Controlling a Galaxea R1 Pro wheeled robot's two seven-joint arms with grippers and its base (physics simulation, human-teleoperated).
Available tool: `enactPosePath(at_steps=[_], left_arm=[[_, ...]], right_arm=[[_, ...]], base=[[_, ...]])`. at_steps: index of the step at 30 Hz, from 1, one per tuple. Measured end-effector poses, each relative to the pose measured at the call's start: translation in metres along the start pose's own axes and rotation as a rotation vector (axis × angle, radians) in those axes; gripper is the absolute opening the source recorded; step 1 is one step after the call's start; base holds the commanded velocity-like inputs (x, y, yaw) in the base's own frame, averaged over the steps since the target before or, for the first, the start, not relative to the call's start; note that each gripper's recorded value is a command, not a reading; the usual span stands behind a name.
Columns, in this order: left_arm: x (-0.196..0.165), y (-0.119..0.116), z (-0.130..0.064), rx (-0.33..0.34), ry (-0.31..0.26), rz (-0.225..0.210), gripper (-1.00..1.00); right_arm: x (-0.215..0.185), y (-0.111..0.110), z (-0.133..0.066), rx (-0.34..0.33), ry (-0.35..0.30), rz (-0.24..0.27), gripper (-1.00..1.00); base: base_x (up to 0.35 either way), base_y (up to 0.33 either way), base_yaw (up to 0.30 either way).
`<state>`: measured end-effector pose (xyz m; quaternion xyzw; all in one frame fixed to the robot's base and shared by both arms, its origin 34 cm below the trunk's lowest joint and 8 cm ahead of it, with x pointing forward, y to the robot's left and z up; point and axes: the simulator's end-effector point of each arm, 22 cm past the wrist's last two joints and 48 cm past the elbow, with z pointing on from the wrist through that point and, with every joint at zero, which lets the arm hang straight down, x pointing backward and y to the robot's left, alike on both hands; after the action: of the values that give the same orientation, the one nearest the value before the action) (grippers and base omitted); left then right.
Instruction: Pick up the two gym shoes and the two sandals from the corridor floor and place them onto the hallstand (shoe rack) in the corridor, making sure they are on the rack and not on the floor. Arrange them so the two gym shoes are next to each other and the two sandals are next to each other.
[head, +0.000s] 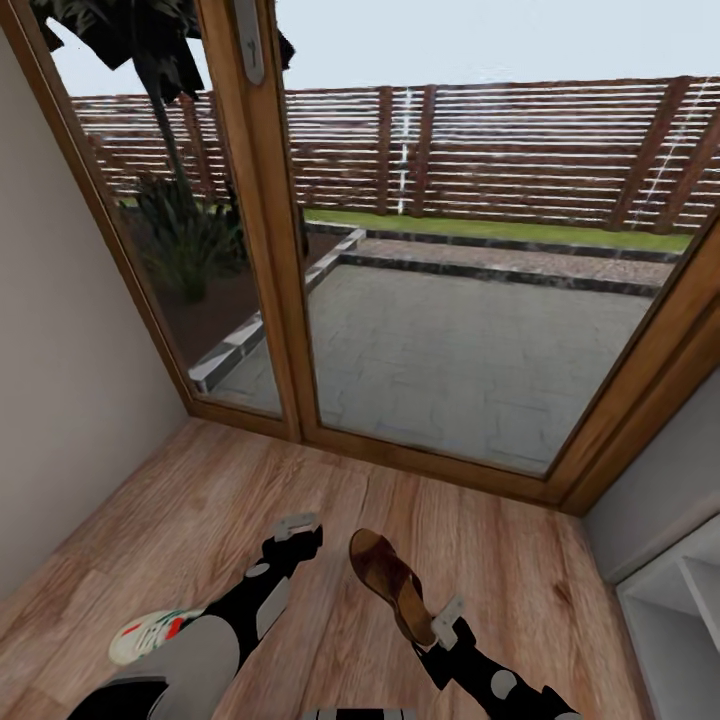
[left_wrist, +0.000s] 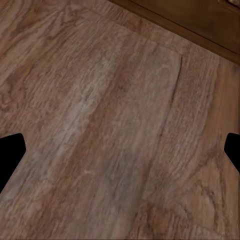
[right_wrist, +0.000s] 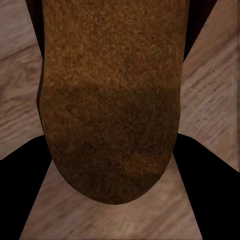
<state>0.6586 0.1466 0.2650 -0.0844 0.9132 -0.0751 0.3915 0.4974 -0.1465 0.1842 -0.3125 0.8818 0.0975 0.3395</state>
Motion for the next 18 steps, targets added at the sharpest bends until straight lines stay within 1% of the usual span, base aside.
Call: enactPosePath(at_steps=[4, 6, 10, 18], left_arm=[[-0.007, 0.001, 0.001, -0.002, -0.016, -0.002, 1.00], [-0.013, 0.002, 0.001, -0.002, -0.027, -0.003, 1.00], [-0.016, 0.002, 0.001, -0.002, -0.033, -0.004, 1.00], [-0.015, 0.002, 0.001, -0.002, -0.032, -0.004, 1.00]], right_arm=[[0.000, 0.000, 0.000, 0.000, 0.000, 0.000, -1.00], [0.000, 0.000, 0.000, 0.001, -0.001, 0.000, -1.00], [0.000, -0.002, 0.000, 0.011, -0.001, 0.001, -1.00], [0.000, -0.004, 0.000, 0.019, 0.000, -0.001, -1.00]], base=[[0.023, -0.024, 0.000], [0.006, -0.007, 0.106], [0.002, -0.002, 0.231], [0.000, 0.000, 0.289]])
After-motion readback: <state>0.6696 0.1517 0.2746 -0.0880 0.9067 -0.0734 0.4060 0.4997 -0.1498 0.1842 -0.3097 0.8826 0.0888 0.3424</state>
